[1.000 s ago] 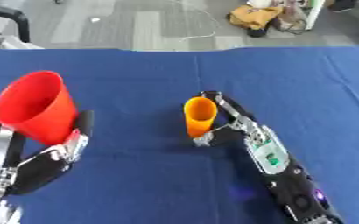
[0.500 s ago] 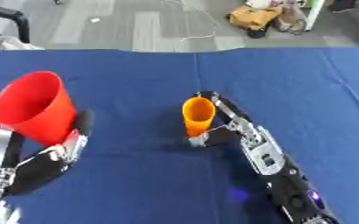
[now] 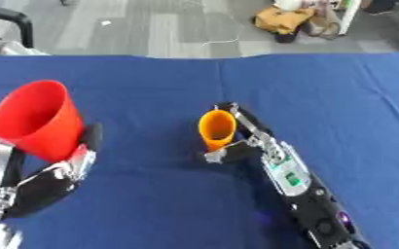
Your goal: Pour the contents of one cup into another cup.
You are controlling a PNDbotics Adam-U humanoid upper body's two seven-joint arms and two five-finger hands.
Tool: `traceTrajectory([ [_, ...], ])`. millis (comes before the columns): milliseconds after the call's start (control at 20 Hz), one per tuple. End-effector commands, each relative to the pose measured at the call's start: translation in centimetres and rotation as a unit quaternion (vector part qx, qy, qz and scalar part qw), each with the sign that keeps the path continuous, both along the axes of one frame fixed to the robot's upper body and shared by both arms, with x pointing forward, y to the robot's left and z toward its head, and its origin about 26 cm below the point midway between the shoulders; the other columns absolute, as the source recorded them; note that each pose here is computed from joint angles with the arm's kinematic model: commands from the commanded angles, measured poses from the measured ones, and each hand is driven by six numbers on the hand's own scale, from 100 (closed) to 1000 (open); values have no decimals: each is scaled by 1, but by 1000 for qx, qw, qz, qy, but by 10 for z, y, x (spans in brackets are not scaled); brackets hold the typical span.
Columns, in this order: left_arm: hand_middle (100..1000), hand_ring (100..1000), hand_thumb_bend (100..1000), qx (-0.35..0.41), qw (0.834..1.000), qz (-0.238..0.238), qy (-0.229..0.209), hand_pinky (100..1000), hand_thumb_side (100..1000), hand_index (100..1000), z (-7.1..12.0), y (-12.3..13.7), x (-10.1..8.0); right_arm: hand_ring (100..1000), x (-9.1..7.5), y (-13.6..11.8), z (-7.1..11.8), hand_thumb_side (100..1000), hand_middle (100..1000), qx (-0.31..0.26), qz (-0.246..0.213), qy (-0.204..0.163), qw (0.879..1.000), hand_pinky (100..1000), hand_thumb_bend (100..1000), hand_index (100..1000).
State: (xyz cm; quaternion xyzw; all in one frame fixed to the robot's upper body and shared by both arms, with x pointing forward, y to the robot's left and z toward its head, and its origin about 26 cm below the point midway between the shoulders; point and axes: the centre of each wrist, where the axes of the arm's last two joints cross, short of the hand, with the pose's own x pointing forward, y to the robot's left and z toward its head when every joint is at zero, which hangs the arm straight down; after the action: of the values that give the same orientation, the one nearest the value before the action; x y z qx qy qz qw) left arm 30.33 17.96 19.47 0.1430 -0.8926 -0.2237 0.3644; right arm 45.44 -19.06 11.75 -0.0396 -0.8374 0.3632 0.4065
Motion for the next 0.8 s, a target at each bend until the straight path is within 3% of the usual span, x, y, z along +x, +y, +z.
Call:
traceTrajectory([
  [50,373,357,179,-1,1000,-4,-9,469,511,567,5,0,-1,444,1,2,9,106,473,10,-3,-15,1000,579,667,529],
  [250,373,357,179,-1,1000,-4,-9,470,511,567,5,0,-1,377,1,2,8,100,442,18,-11,-14,1000,507,603,489],
  [650,373,357,177,-4,1000,-5,-12,470,507,567,7,1,-2,359,0,-3,11,100,420,35,-24,-17,999,481,461,467],
  [800,373,357,176,-4,1000,-3,-12,470,508,567,7,2,-2,356,0,-8,13,100,415,37,-30,-19,999,476,358,461],
])
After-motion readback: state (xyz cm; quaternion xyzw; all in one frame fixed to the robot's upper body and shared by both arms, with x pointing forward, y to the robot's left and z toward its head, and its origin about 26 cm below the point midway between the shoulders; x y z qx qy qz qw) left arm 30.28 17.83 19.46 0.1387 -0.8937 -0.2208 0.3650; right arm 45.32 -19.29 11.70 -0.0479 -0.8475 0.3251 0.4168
